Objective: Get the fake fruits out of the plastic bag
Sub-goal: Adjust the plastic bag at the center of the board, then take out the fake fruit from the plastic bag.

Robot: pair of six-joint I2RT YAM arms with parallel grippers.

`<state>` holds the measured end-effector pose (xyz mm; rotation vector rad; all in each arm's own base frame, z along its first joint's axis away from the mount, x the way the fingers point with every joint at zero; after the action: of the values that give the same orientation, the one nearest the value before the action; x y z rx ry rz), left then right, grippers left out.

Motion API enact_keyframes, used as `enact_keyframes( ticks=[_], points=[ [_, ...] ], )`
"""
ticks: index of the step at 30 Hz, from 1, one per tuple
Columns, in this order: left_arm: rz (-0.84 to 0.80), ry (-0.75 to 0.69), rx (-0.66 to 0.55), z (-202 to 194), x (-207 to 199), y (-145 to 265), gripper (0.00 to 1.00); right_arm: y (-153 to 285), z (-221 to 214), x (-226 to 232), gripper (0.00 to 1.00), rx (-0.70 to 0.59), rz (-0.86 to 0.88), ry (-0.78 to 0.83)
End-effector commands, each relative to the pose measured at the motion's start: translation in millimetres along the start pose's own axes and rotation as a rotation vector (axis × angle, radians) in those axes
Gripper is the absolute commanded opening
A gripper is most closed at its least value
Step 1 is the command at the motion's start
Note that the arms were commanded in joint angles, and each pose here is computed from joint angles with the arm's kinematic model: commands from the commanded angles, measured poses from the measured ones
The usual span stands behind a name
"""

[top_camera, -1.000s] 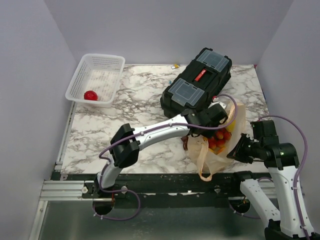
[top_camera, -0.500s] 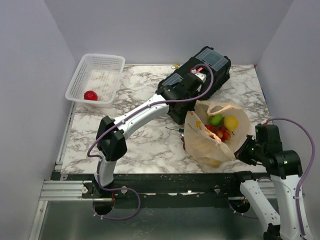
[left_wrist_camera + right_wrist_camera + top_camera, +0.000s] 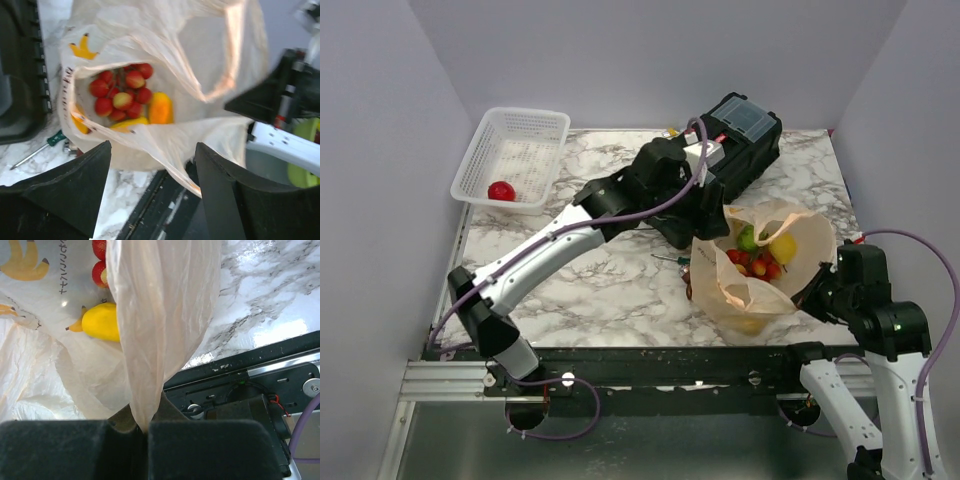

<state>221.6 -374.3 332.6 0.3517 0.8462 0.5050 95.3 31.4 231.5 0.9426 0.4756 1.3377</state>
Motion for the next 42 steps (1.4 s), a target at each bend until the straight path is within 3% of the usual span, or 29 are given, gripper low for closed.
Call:
enact_keyframes(
  ticks=[1,7,10,14,21,29,42],
  points=[
    [-0.22,-0.002,0.026,-22.2,-41.5,39.5,0.69,6.2,14.9,-0.3,0.01,-0.086,-0.007,0.009],
    [-0.369,-0.125,-0.066,-50.8,-71.4,44.5,0.67,13.8,24.4,5.5,0.01,-0.149,0.036,0.027],
    [-0.302,-0.185,-0.106,-50.5,-73.6,19.9,0.52,17.9,27.5,8.8,0.01,-0.166,0.06,0.036],
    [-0.211,-0.194,-0.046,-56.8,-62.6,-19.5,0.38,29.4,34.7,12.3,0.01,-0.223,0.089,0.055],
    [-0.169,-0.182,-0.101,-42.1,-62.0,-48.8,0.38,36.2,39.9,13.5,0.01,-0.264,0.102,0.077],
    [-0.305,-0.183,-0.143,-11.4,-115.0,-19.3,0.46,32.3,30.7,21.1,0.01,-0.203,0.162,0.085],
    [-0.164,-0.19,-0.043,-40.2,-77.5,-112.5,0.36,36.3,27.1,34.4,0.01,-0.194,0.262,0.057]
  ],
)
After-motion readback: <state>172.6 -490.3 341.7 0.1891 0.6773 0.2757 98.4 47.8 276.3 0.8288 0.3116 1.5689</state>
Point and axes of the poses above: each gripper's point midway between its finger pads, its own y axis back along the fingers, its own x axis along the line the jaws close on, z = x × y, the point moved 4 cm from there along y, back along the fingers, and after that the axes turned 13 degrees about y, right-handed, at the moved point
